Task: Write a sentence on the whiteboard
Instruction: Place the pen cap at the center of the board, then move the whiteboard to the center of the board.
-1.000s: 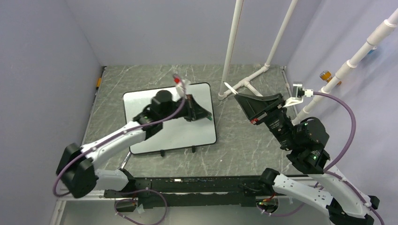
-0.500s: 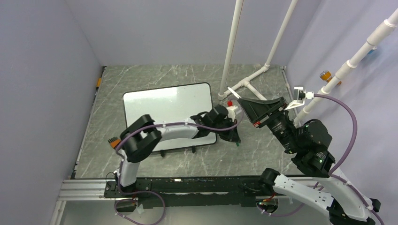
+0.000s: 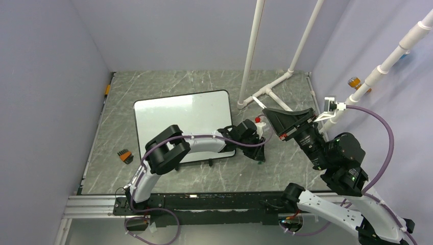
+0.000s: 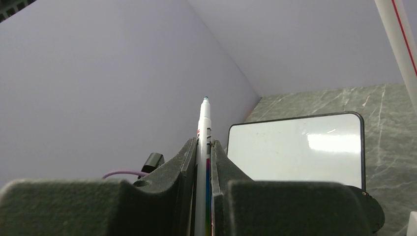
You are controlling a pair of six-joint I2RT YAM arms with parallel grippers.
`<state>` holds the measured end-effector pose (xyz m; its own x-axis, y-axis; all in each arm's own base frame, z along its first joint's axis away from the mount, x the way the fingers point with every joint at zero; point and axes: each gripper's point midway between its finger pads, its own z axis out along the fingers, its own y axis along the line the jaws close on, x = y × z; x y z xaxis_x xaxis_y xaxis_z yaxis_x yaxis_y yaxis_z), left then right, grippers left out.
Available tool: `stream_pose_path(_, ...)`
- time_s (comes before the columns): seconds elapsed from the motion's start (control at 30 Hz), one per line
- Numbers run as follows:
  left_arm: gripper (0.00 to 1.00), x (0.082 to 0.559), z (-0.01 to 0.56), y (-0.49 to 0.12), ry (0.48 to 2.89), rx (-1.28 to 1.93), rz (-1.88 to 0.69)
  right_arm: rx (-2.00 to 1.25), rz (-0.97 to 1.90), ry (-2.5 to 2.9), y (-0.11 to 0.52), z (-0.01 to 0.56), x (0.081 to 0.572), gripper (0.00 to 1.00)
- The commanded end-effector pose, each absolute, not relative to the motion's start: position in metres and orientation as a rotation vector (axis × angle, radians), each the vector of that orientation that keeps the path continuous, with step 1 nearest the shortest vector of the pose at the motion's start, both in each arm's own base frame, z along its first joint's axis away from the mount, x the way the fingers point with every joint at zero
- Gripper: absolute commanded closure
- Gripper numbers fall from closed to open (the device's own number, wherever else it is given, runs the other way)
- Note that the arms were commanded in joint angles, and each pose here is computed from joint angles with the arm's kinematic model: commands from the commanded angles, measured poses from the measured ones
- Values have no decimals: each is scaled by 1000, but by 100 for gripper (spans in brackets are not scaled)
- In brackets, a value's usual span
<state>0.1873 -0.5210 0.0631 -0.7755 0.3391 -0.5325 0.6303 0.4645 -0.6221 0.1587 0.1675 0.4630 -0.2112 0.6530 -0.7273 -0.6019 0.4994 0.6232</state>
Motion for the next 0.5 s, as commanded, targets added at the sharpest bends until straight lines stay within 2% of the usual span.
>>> stream_pose_path(0.0,59,191,85,-531,2294,851,-1238,63,1146,1357,162,471,156,100)
stream_pose_path(0.13,39,190,97,-530,2260,868,-1246,67,1138,1366,158,472,155,100)
stream_pose_path(0.2,33,189,108,-528,2231,875,-1253,74,1135,1369,155,471,154,100)
stream_pose_path(0.47,24,188,176,-493,2087,945,-1162,78,1125,1373,152,473,153,100)
